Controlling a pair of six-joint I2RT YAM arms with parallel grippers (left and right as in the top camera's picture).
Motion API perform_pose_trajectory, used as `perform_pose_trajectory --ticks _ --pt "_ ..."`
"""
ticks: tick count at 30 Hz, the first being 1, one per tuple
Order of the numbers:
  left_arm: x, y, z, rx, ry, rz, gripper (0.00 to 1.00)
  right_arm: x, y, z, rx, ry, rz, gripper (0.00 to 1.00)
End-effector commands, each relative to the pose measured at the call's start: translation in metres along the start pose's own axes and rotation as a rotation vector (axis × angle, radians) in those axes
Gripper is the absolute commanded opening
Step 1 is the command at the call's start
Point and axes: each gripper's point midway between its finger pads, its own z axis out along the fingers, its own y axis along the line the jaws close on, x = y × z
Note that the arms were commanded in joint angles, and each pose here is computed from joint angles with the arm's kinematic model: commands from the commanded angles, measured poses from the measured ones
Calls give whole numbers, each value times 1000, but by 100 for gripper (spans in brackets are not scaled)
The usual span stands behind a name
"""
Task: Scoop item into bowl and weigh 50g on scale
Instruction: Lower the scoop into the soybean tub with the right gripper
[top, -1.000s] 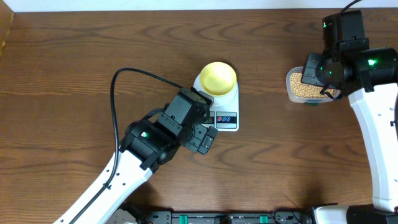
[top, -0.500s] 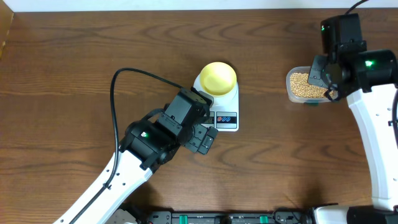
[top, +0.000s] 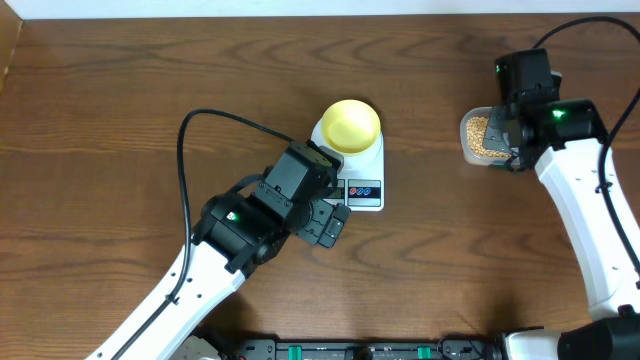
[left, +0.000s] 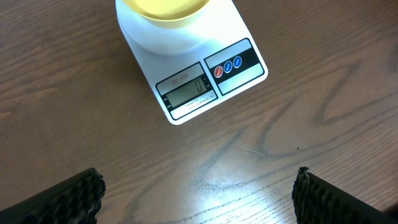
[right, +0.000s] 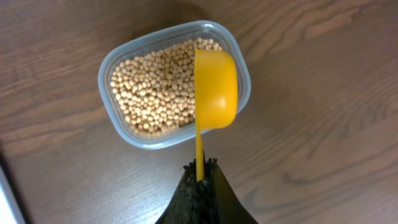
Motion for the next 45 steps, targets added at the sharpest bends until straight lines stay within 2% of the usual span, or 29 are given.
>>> perform_pose_trajectory --ticks 1,17,38,45 --pt "-7 1 -5 -2 -21 5 99 1 -9 4 34 -16 23 1" --pt "-7 1 -5 -2 -21 5 99 -3 -9 24 73 -44 33 1" --pt "-7 1 -5 -2 -21 6 99 3 1 50 81 5 14 1" --pt "-7 1 -5 -2 -21 6 99 12 6 70 35 77 33 1"
